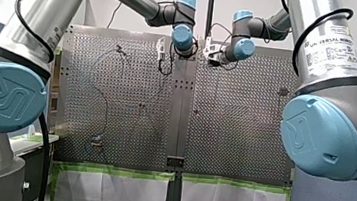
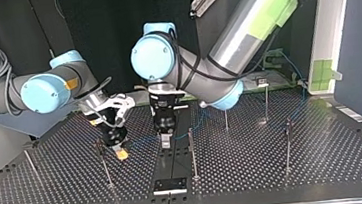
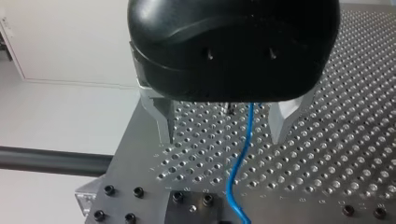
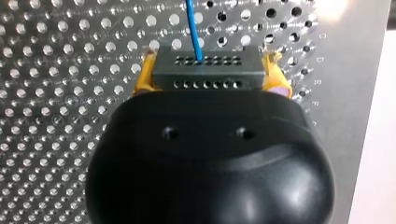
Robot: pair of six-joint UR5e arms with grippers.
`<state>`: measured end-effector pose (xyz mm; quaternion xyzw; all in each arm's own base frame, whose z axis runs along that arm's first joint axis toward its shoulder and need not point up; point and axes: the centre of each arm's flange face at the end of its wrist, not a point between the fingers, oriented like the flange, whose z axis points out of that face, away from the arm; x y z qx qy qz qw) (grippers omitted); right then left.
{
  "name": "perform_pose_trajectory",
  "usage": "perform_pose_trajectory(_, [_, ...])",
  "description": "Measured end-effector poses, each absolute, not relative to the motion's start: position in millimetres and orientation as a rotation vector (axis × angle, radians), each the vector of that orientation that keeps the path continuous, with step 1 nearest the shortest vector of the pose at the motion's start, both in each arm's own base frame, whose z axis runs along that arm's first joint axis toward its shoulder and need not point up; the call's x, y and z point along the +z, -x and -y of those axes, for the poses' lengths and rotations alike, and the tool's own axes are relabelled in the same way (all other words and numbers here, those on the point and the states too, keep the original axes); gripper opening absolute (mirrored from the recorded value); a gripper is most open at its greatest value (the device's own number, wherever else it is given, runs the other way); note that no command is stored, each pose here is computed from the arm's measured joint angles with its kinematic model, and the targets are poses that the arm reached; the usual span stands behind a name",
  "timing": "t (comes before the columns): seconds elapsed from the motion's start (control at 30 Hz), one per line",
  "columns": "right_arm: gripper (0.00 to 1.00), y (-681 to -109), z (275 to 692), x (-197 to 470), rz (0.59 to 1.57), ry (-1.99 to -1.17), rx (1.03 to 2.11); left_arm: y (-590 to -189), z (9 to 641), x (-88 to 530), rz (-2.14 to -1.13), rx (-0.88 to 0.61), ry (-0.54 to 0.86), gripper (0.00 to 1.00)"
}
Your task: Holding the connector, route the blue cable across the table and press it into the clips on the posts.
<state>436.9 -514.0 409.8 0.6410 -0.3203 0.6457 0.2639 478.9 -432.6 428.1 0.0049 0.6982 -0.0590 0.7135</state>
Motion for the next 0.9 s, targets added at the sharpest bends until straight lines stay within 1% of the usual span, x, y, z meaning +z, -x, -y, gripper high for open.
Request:
perform_pose_trajectory(0.27, [0.0,-436.6,514.3,409.8,0.867,-1.732,1.746,-503.2,441.7,411.0,-1.543,-0.11,0.007,1.0])
perform_pose_trajectory(0.5, [0.0,-436.5,514.6,410.1,0.867,-1.729,1.746,-521.0,444.6,378.7,-1.57,-0.085,0.006,1.0])
perform_pose_trajectory(0.7, [0.0,-436.5,514.4,410.0,0.868,-1.731,1.747,-526.3,444.9,367.3,-1.575,-0.077,0.022,1.0])
perform_pose_trajectory(0.73, [0.0,-436.5,514.4,409.9,0.868,-1.731,1.747,-526.3,445.0,367.1,-1.574,-0.076,0.028,0.9])
perform_pose_trajectory(0.77, [0.0,-436.5,514.3,409.8,0.869,-1.732,1.746,-526.1,445.1,367.3,-1.572,-0.075,0.034,0.69])
perform_pose_trajectory(0.8, [0.0,-436.5,514.3,409.8,0.869,-1.732,1.746,-525.5,445.4,367.4,-1.57,-0.073,0.041,0.69])
perform_pose_trajectory(0.83, [0.0,-436.5,514.3,409.7,0.869,-1.732,1.746,-525.0,445.8,367.6,-1.568,-0.072,0.046,0.55])
perform_pose_trajectory(0.87, [0.0,-436.5,514.3,409.8,0.869,-1.732,1.746,-524.5,446.2,367.9,-1.565,-0.071,0.05,0.34])
perform_pose_trajectory(0.9, [0.0,-436.5,514.2,409.7,0.869,-1.733,1.746,-523.9,447.0,368.3,-1.561,-0.069,0.057,0.34])
